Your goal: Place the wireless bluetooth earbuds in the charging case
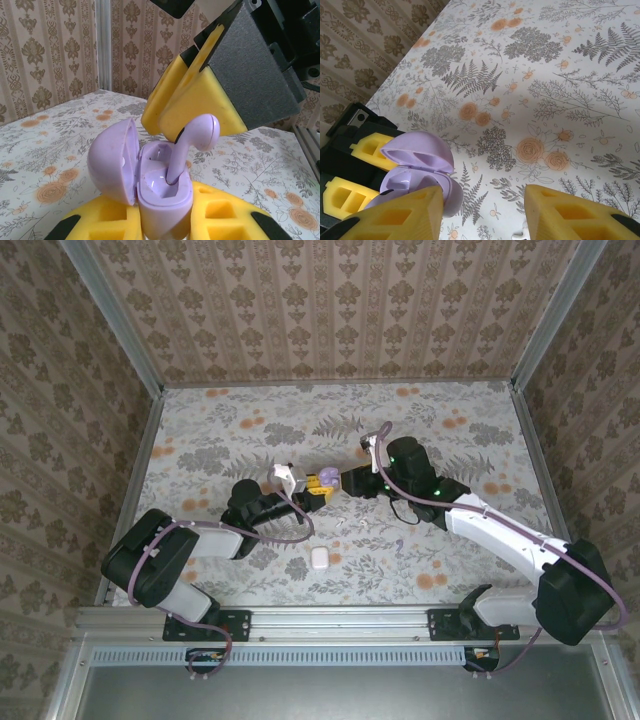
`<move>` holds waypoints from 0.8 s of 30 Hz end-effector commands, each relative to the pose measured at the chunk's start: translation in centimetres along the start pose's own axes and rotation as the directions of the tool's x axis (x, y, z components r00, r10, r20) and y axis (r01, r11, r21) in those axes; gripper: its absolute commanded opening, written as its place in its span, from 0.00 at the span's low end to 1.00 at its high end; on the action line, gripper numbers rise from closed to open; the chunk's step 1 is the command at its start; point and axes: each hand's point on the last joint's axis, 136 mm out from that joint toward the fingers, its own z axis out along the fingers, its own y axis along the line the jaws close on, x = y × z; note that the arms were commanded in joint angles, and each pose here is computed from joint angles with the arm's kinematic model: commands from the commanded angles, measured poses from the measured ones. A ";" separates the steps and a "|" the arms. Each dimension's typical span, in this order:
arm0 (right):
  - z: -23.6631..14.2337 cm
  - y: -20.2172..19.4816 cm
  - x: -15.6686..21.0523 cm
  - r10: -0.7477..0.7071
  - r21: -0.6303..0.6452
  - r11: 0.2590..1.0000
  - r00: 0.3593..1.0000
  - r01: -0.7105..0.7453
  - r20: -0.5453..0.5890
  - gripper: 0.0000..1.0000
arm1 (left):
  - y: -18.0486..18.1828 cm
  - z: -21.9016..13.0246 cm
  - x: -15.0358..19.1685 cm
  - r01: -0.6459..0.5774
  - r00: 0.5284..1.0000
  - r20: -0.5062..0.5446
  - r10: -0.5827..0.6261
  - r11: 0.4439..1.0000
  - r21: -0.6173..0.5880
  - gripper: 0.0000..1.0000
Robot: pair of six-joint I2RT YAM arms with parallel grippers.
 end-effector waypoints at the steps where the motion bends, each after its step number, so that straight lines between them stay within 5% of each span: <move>1: 0.3 0.2 0.7 0.018 -0.008 1.000 1.000 -0.018 -0.021 0.47 | 0.2 0.2 -1.7 -0.024 0.998 0.050 0.024 1.000 -0.001 0.10; 24: 1.1 2.2 0.1 -0.023 -0.042 0.999 0.999 0.022 -0.030 0.46 | 0.3 0.2 -1.5 -0.017 0.999 0.046 0.017 1.000 -0.002 0.10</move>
